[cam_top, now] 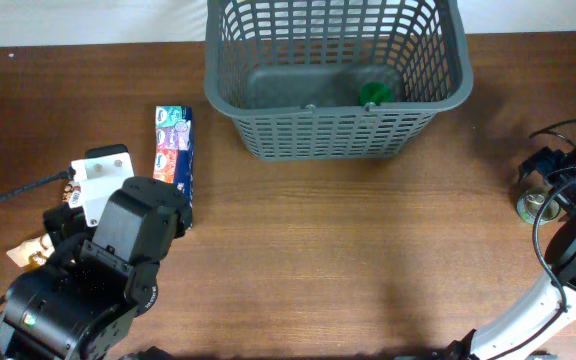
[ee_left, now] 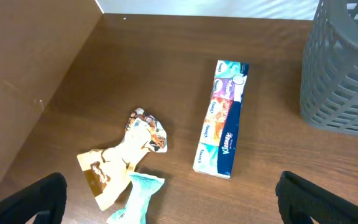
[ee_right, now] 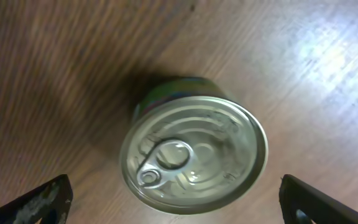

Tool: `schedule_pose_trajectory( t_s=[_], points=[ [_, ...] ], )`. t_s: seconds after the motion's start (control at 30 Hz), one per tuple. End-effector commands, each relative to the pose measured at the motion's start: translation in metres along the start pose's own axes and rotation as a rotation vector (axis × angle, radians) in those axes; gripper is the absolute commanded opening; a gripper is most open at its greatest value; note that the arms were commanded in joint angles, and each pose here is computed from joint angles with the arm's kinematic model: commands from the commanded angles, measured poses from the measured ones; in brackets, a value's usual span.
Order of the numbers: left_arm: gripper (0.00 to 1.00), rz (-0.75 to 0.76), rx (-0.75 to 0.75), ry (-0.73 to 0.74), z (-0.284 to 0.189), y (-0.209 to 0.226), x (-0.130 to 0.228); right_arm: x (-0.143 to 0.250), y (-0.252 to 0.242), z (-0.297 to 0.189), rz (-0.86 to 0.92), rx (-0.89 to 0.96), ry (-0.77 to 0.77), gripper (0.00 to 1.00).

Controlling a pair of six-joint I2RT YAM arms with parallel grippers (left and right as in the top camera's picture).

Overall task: Pack container
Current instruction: 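Lower the right gripper over the round tuna can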

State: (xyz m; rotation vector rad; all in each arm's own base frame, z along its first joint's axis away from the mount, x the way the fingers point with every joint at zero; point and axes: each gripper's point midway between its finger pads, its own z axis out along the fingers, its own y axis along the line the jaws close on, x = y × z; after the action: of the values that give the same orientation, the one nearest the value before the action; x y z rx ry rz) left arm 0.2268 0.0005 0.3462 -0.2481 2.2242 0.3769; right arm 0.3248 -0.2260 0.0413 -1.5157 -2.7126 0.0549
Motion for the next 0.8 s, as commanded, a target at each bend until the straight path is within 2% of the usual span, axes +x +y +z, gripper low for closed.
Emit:
schedule_pose_trajectory(
  t_s=[0.0, 0.77],
  points=[
    [1.0, -0.005, 0.008, 0.0, -0.001, 0.0, -0.002, 0.002, 0.001, 0.009, -0.028, -0.012, 0.023, 0.99],
    [1.0, -0.005, 0.007, 0.0, -0.001, 0.0, -0.002, -0.005, -0.011, 0.009, 0.002, 0.061, -0.015, 0.99]
  ],
)
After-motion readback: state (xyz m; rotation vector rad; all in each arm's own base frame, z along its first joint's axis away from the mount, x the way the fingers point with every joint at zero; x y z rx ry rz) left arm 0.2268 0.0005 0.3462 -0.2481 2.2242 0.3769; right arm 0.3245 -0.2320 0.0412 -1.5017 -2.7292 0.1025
